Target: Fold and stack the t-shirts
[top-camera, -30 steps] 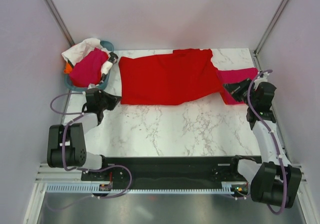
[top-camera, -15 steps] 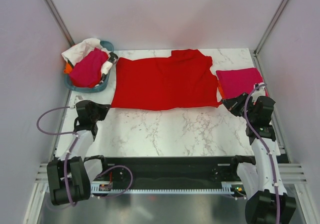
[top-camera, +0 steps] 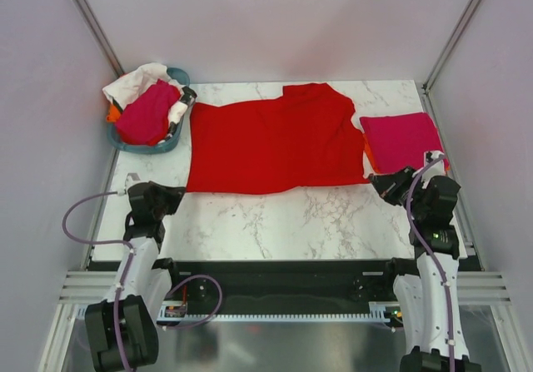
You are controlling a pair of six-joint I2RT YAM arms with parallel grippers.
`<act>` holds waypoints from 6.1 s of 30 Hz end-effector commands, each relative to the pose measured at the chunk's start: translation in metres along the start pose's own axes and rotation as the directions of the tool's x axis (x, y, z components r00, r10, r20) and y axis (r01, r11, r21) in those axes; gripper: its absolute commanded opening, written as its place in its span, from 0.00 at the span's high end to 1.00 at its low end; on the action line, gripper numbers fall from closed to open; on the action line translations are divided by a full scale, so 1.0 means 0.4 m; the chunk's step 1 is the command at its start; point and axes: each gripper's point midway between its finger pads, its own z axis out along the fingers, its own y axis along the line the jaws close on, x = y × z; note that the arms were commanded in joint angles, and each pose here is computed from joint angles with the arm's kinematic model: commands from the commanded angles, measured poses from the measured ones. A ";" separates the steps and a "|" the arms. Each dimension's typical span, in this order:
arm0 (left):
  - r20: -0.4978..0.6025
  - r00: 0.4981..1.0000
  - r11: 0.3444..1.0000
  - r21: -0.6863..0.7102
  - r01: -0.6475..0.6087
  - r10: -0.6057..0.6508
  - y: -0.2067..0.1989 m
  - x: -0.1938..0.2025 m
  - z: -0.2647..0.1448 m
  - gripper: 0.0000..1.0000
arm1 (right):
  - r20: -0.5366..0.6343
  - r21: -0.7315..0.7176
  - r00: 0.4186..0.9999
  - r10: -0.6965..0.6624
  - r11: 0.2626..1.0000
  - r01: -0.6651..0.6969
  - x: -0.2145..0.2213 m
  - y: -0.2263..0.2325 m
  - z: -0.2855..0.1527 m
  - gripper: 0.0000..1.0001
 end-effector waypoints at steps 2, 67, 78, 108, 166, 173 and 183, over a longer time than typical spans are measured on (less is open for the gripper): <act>0.033 0.999 1.000 0.005 -0.008 0.008 -0.013 -0.024 0.002 0.98 | 0.051 0.007 0.998 -0.028 1.000 0.028 -0.044 0.012 0.003 1.00; 0.029 0.993 0.992 -0.037 0.118 -0.117 -0.168 -0.143 0.240 0.98 | -0.089 0.081 0.996 -0.010 0.997 0.017 -0.383 0.052 0.654 1.00; 0.020 0.990 0.990 -0.026 0.137 -0.136 -0.191 -0.144 0.287 0.98 | -0.107 0.089 0.994 -0.001 0.996 0.010 -0.381 0.027 0.705 1.00; 0.021 0.989 0.990 0.007 0.144 -0.144 -0.209 -0.145 0.366 0.78 | -0.152 0.075 0.988 0.006 0.997 0.005 -0.362 -0.028 0.836 0.38; 0.094 0.984 0.984 -0.078 0.158 -0.151 -0.034 -0.029 0.182 0.45 | 0.362 0.386 0.916 0.171 0.867 -0.315 -0.062 -0.314 0.532 1.00; 0.130 0.979 0.976 -0.133 0.171 -0.154 -0.002 -0.012 0.185 0.44 | 0.362 0.393 0.909 0.207 0.850 -0.350 0.000 -0.294 0.473 1.00; 0.126 0.977 0.971 -0.140 0.192 -0.174 -0.007 0.011 0.239 0.44 | 0.358 0.342 0.902 0.240 0.866 -0.366 0.034 -0.288 0.438 1.00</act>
